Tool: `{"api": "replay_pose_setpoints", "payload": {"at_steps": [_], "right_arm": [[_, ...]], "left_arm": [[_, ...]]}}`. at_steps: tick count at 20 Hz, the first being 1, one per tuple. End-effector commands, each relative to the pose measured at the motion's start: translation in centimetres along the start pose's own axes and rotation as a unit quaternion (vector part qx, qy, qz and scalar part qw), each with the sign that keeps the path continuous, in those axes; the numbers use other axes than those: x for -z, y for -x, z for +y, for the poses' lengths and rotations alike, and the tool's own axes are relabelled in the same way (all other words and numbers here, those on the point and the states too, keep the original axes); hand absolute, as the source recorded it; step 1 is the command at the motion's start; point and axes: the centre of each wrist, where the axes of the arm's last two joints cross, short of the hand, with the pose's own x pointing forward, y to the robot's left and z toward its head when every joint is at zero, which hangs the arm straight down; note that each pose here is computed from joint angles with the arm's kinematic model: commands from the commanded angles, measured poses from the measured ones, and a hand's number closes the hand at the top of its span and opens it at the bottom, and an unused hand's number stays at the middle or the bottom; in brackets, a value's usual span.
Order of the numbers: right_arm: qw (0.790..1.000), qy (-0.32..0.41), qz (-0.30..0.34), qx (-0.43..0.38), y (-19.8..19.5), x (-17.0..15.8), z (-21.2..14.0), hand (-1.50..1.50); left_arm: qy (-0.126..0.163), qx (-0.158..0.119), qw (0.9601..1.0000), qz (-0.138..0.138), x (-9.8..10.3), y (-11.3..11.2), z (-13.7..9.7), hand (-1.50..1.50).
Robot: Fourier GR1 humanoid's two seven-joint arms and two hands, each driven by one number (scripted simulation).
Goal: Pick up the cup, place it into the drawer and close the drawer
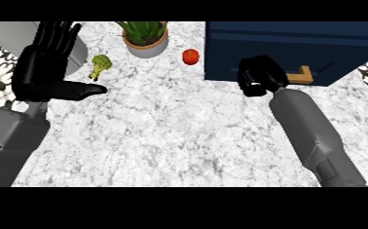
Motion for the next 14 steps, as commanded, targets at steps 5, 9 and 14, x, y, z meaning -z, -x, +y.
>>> {"api": "replay_pose_setpoints", "payload": {"at_steps": [5, 9, 14], "right_arm": [[0.998, -0.014, 0.049, 0.034, 2.8, 0.8, -3.3, 1.50], [0.997, -0.005, 0.054, 0.051, 4.0, 0.2, -4.7, 1.50], [0.995, 0.014, 0.055, 0.080, 4.5, 0.3, -6.8, 1.50]], "left_arm": [[0.023, -0.017, 0.9996, -0.002, -0.2, 0.1, 0.3, -1.50], [0.030, -0.023, 0.9993, 0.003, -1.7, 1.6, -0.1, -1.50], [0.046, -0.030, 0.9985, 0.005, -1.6, 1.3, 0.0, -1.50]]}}
